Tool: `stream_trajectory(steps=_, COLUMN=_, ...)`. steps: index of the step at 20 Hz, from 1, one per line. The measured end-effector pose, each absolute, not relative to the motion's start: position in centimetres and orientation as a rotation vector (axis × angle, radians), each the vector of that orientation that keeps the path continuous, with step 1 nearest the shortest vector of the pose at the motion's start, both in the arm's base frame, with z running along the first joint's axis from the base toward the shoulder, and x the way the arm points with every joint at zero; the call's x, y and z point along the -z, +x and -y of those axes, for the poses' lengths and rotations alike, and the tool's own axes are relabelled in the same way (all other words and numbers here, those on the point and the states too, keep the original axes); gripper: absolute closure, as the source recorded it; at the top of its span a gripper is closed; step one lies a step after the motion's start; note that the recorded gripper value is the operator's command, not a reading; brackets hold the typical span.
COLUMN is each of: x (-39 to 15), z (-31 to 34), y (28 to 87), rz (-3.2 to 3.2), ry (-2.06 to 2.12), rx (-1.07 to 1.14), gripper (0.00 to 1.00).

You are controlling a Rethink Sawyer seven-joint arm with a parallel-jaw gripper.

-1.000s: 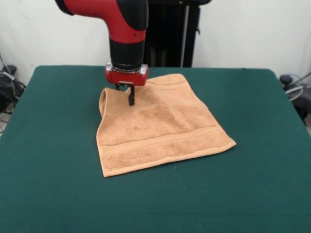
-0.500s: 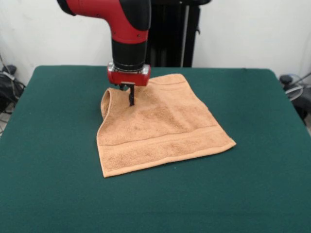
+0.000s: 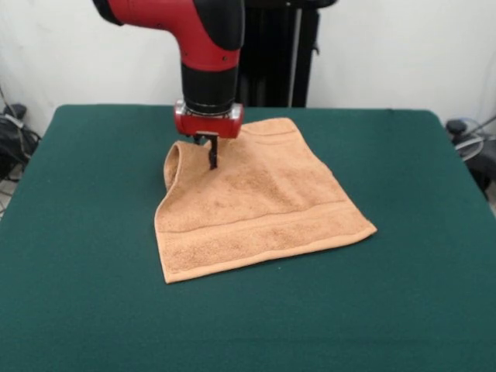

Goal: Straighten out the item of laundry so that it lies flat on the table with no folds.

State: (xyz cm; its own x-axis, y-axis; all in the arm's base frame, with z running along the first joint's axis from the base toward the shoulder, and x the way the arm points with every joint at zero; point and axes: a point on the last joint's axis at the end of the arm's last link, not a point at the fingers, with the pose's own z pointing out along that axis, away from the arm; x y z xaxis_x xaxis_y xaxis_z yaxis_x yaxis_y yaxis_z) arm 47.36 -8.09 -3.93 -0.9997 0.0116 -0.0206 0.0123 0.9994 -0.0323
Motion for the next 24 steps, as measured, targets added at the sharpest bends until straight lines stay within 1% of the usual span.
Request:
stream_trajectory(steps=13, x=1.5, z=5.6, y=50.7, rz=-3.25, ry=0.059, rx=0.037, gripper=1.0)
stream_trajectory(steps=24, x=0.0, z=6.0, y=51.6, rz=-3.284, ry=0.092, rx=0.035, gripper=1.0)
